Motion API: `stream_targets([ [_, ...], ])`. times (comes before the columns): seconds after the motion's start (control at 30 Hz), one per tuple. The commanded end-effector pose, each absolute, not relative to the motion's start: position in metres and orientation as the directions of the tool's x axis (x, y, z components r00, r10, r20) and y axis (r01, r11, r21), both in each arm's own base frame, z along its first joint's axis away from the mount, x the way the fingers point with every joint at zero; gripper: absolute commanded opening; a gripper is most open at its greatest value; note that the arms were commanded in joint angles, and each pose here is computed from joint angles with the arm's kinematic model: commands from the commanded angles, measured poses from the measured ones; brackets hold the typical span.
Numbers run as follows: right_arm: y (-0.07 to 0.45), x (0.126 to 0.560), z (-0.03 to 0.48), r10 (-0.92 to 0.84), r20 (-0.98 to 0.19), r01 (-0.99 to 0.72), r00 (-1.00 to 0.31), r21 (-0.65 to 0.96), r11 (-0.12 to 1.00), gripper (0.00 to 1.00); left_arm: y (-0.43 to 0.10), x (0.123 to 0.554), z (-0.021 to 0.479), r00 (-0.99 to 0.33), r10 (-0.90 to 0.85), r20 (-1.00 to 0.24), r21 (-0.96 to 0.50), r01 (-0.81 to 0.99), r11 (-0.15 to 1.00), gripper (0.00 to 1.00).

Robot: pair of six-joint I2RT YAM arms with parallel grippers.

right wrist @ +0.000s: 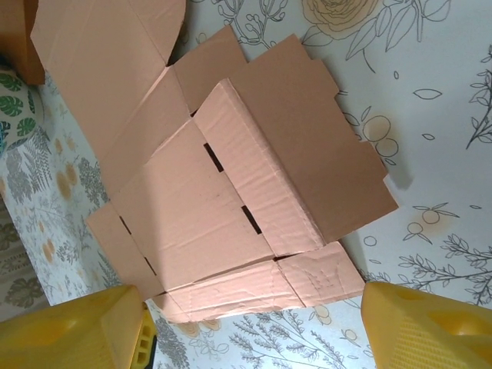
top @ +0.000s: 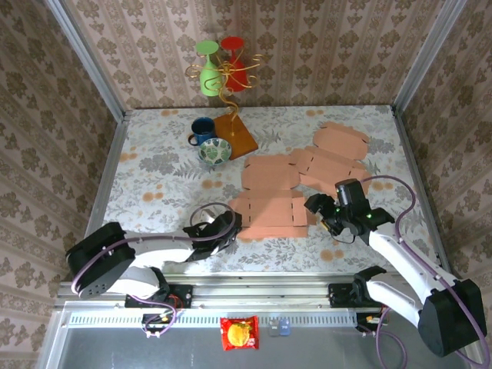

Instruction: Fold the paper box

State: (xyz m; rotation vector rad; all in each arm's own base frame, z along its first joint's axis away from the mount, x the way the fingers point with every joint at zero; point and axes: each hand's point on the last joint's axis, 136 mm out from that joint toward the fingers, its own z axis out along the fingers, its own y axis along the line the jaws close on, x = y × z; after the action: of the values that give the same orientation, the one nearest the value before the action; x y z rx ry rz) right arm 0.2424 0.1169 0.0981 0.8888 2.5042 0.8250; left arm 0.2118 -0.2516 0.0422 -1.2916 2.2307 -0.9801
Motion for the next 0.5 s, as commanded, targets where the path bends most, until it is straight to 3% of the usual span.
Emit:
stream_targets([
  [0.0,0.122,0.241,0.096,0.664,-0.103,0.462,-0.741,0.640,0.614,0.77,-0.253,0.215,0.040,-0.467,-0.883,0.052,-0.740,-0.612,0.280,0.40],
  [0.33,0.125,0.238,0.090,0.668,-0.075,0.478,-0.741,0.639,0.602,0.77,-0.263,0.222,0.037,-0.464,-0.884,0.064,-0.765,-0.592,0.255,0.34],
  [0.47,0.126,0.238,0.089,0.673,-0.061,0.486,-0.737,0.643,0.591,0.77,-0.265,0.222,0.035,-0.475,-0.879,0.052,-0.762,-0.587,0.272,0.25],
])
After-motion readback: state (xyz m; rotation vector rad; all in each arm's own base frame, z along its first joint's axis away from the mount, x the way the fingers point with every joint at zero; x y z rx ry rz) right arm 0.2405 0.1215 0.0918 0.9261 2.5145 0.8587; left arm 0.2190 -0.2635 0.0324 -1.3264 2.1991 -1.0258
